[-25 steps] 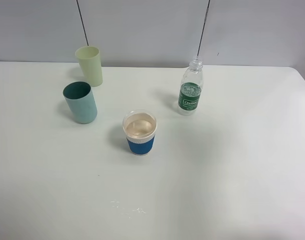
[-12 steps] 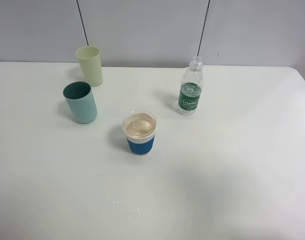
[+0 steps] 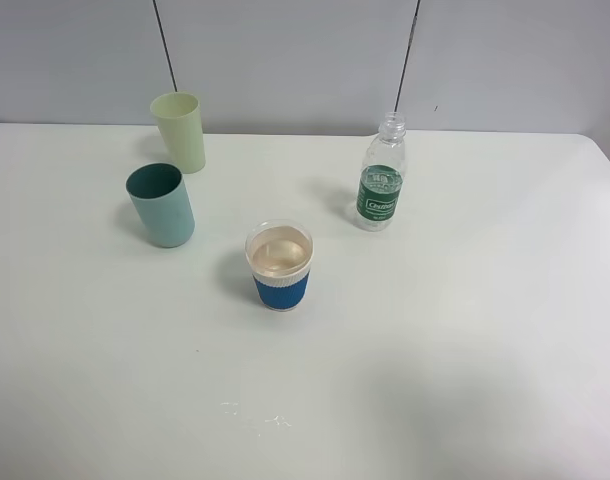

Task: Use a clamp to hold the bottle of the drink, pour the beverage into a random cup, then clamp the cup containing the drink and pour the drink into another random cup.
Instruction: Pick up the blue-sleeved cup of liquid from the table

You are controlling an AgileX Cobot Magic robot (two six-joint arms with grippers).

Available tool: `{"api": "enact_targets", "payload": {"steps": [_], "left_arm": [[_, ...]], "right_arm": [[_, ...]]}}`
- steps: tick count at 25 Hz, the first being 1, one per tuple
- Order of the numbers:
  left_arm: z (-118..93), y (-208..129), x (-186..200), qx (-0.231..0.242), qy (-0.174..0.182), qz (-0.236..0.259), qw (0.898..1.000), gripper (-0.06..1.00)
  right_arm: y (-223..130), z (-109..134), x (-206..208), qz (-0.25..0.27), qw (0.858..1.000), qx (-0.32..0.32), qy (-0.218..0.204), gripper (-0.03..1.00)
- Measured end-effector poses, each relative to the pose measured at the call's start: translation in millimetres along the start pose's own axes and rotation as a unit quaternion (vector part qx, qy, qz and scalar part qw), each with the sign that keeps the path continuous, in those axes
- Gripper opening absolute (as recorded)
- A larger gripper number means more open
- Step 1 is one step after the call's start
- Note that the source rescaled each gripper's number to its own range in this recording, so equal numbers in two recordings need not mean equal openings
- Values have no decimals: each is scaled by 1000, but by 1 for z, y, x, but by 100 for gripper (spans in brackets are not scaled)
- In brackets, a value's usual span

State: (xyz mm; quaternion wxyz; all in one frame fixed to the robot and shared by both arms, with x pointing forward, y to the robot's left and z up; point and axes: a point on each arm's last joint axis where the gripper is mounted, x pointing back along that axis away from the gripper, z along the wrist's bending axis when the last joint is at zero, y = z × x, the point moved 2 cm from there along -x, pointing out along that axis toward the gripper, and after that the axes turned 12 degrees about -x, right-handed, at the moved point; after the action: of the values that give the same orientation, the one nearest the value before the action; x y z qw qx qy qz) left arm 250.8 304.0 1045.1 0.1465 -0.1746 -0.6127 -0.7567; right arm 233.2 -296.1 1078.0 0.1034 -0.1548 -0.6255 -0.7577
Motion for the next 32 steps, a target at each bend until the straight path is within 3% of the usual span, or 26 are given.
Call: {"api": "enact_targets", "payload": {"steps": [8,32], "left_arm": [[0,0,0,0,0,0,1000,100],[0,0,0,0,0,0,1000,100]], "right_arm": [[-26,-5,-28,54,998,12,-9,100],[-25,-5,-30,46,999,12,-8,100]]}}
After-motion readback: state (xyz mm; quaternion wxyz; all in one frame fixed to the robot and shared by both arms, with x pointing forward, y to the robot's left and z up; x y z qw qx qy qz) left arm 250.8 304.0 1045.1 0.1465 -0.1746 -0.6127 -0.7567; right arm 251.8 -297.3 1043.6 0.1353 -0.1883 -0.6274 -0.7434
